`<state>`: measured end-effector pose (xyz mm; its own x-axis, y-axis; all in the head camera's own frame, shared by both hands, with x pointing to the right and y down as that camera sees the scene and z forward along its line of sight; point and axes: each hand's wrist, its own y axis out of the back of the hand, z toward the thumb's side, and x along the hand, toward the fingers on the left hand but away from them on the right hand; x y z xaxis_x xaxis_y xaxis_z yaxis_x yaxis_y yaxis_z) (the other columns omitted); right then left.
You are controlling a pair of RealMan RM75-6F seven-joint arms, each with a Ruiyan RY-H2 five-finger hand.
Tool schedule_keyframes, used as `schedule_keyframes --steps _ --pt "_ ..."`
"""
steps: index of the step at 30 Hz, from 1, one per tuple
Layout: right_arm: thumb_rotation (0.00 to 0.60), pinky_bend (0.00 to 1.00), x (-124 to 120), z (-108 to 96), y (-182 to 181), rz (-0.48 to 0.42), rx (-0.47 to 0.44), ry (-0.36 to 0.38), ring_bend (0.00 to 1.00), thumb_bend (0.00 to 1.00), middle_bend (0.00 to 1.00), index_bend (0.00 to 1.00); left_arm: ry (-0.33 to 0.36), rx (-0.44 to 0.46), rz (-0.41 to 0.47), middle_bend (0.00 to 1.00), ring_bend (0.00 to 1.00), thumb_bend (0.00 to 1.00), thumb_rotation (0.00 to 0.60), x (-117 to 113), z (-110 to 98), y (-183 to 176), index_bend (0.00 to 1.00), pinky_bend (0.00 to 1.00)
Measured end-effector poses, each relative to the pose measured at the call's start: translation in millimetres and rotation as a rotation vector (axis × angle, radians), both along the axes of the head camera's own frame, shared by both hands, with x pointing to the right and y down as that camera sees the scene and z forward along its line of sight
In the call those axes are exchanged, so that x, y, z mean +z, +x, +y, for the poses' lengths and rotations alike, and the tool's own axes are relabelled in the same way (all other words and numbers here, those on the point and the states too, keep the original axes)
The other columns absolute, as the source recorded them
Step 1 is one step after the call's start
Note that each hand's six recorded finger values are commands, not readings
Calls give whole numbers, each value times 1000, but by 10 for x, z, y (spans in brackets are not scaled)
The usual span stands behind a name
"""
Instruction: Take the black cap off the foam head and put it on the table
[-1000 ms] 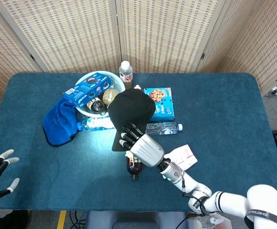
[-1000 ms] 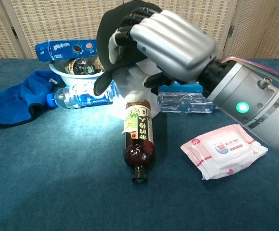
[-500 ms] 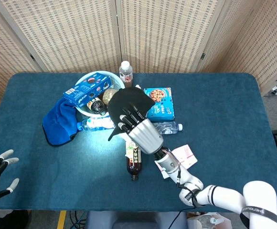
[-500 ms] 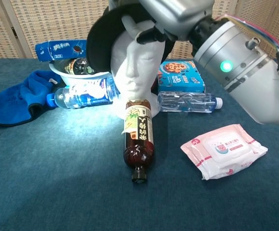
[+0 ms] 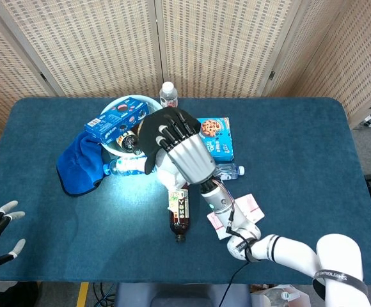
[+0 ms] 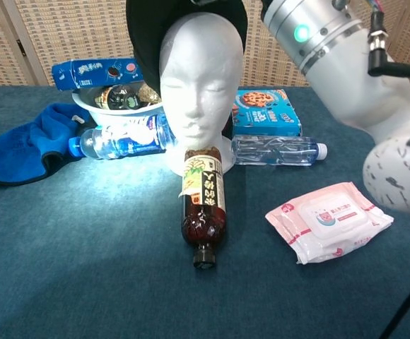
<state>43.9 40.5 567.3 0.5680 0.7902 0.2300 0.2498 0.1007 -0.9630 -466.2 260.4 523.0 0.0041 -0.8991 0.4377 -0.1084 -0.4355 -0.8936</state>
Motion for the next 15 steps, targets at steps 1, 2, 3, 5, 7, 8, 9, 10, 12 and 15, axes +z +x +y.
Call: schedule_keyframes --steps 1,2,3,5,7,8,9,10,12,15 --pt "600 102 -14 -41 -18 2 6 11 195 618 390 628 -1 -1 -1 164 170 243 600 2 -1 -3 312 0" --pt "600 100 -25 -71 -29 4 11 20 195 617 390 629 -1 -2 -1 164 170 243 600 4 -2 -7 312 0" --pt "600 98 -34 -101 -38 6 16 28 195 615 391 631 -2 -3 -2 164 169 243 600 6 -2 -13 312 0" --pt "600 96 -55 -172 -50 10 30 47 195 612 393 633 -3 -5 -3 164 170 243 600 10 -2 -21 312 0" --pt "600 95 -77 -242 -54 13 46 63 198 610 398 638 -4 -7 -3 164 170 243 600 14 -2 -31 312 0" --pt "600 95 -86 -273 -51 14 54 70 205 609 404 647 -4 -8 -4 164 169 243 600 15 -3 -35 312 0" --pt "600 95 -96 -303 -47 14 62 77 214 608 411 658 -5 -10 -5 164 169 243 600 18 -3 -44 312 0" --pt "600 96 -112 -342 -38 15 72 89 222 608 419 669 -7 -10 -5 164 169 243 600 21 -3 -49 312 0" --pt "600 96 -138 -405 -17 18 90 109 228 606 426 682 -8 -12 -6 164 169 243 600 26 -5 -59 312 0" --pt "600 96 -186 -520 29 23 123 143 235 603 433 694 -9 -14 -5 164 169 243 600 35 -12 -69 312 0"
